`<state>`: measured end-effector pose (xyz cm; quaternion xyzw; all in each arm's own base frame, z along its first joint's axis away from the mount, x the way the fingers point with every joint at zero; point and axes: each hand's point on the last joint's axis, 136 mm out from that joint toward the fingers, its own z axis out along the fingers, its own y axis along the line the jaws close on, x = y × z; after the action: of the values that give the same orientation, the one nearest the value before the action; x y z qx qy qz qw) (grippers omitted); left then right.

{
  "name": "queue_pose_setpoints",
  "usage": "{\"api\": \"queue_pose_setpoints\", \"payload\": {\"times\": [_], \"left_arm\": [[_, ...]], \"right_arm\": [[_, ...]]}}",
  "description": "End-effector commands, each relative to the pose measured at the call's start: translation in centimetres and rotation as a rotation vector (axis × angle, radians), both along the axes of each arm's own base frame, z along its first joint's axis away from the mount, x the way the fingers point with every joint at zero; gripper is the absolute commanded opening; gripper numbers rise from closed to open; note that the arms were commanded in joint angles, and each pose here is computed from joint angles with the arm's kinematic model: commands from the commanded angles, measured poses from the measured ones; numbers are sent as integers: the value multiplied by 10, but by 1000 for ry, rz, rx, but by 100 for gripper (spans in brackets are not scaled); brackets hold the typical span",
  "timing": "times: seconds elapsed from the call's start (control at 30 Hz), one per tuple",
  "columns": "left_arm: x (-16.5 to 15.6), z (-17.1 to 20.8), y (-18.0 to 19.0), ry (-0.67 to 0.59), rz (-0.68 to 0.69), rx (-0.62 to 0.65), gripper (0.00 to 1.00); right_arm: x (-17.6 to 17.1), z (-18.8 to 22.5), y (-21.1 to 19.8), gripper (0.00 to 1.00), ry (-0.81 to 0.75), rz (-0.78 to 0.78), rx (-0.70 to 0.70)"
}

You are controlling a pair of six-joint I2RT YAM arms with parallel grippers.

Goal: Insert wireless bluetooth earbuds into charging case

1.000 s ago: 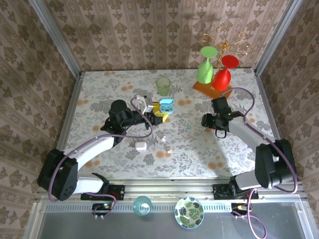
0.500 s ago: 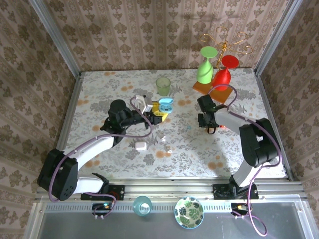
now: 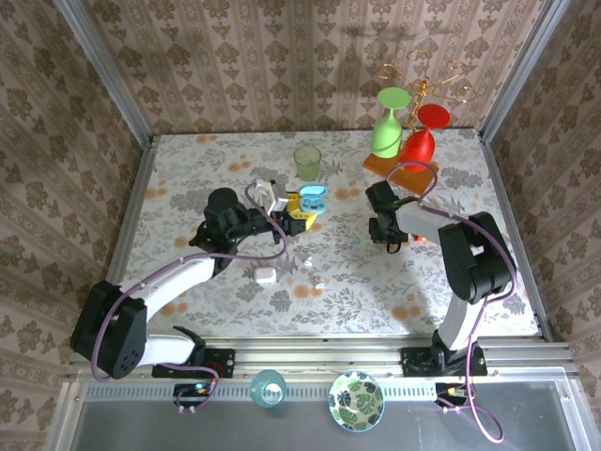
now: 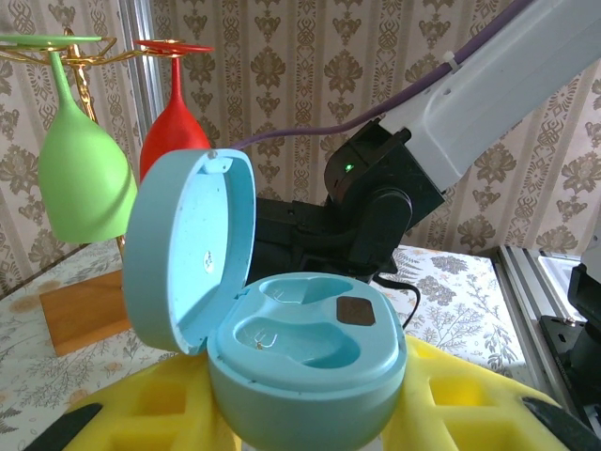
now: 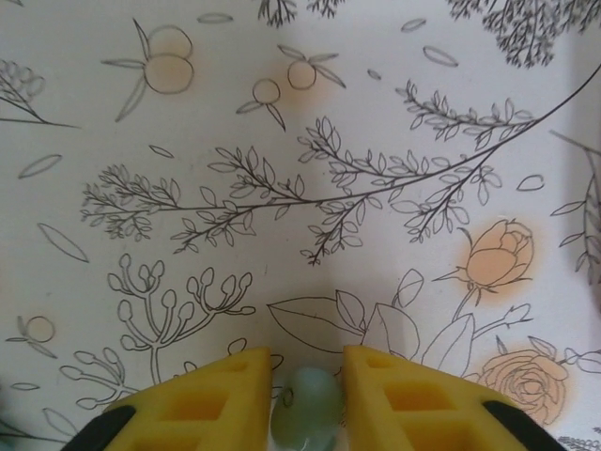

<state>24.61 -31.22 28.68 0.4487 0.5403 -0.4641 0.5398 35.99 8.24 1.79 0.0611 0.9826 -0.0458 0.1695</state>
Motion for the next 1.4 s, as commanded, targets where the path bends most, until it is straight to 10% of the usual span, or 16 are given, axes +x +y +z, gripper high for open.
{"api": "queue_pose_setpoints", "payload": {"times": [0.0, 0.63, 1.37], "left_arm": [[-1, 20, 1, -66, -8, -29, 25], [-3, 21, 14, -72, 23, -35, 25], [14, 15, 59, -51, 138, -78, 26]], "right_arm": [[-2, -1, -1, 21, 24, -1, -24], [-57, -7, 45, 20, 100, 183, 81], [-55, 39, 35, 34, 0, 163, -273]]}}
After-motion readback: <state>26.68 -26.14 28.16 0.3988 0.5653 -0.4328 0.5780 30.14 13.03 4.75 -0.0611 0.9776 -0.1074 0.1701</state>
